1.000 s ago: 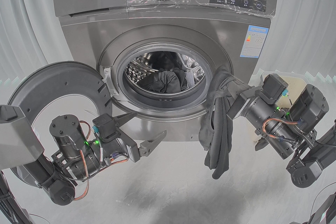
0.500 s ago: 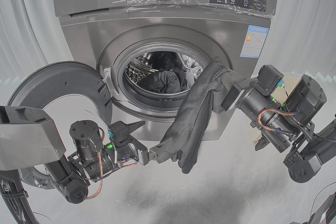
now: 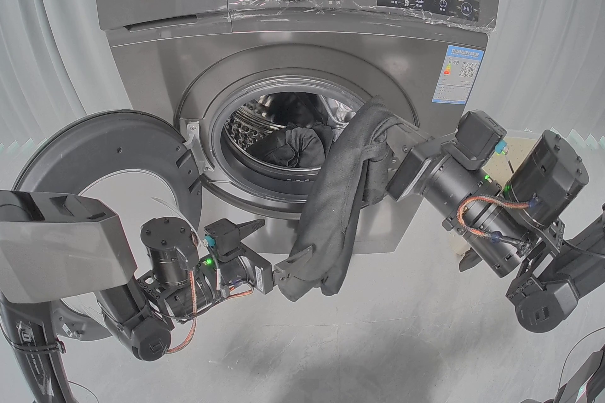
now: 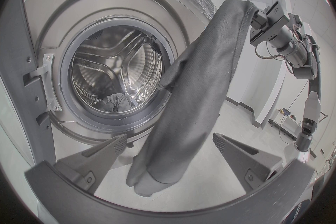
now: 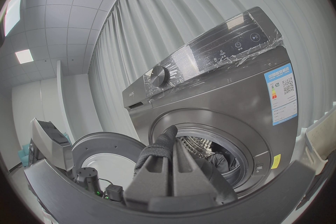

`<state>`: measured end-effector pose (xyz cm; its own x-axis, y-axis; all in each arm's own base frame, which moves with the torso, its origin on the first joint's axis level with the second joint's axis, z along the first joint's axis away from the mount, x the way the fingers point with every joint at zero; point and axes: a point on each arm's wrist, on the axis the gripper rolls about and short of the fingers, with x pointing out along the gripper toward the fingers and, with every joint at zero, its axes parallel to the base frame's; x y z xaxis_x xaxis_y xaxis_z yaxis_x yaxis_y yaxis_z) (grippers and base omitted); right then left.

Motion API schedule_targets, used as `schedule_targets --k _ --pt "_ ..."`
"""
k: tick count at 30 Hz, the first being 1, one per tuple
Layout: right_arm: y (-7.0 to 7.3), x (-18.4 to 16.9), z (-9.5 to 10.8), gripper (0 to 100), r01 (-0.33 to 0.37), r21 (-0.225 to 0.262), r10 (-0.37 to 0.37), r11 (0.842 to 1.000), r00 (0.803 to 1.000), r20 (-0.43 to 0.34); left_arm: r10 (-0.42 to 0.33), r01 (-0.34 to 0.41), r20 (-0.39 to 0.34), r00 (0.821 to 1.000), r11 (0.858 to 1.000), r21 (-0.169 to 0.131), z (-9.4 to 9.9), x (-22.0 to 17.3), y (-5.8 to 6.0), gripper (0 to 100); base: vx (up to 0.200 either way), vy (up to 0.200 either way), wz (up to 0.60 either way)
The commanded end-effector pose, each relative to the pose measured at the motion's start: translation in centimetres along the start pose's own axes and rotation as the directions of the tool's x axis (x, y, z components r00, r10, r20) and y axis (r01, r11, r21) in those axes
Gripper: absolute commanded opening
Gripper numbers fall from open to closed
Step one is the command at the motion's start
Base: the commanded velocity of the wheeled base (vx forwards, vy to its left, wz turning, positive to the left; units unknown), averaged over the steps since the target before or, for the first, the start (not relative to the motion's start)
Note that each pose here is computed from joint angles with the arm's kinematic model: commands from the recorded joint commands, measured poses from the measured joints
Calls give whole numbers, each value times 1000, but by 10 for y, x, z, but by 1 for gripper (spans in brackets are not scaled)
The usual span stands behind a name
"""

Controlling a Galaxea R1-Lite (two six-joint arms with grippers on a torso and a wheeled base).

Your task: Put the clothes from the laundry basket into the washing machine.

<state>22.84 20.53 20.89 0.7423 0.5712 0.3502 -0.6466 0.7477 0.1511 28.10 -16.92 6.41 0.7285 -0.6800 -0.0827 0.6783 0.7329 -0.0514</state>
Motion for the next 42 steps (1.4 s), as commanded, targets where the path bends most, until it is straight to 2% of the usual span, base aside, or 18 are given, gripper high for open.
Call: schedule_targets --k 1,9,20,32,38,42 --pt "5 1 0 0 -16 7 16 1000 1000 2 14 -14 -3 1000 1000 -3 -6 8 6 100 0 0 0" --pt "10 2 0 0 -31 12 31 999 1000 4 3 -3 1 1000 1000 0 -14 22 10 100 0 0 0" --pt "10 2 -2 0 -29 12 29 1000 1000 0 -67 67 -21 998 998 0 -24 29 3 100 0 0 0" --pt "14 5 -8 0 -42 17 42 999 999 -11 -77 77 -38 996 997 -1 -33 34 3 100 0 0 0" --pt "19 5 -8 0 -56 22 57 998 998 -10 -61 61 -18 998 998 -1 -38 48 10 100 0 0 0" --pt "23 3 -6 0 -68 27 68 997 998 -9 -40 40 4 999 999 -2 -48 66 19 100 0 0 0"
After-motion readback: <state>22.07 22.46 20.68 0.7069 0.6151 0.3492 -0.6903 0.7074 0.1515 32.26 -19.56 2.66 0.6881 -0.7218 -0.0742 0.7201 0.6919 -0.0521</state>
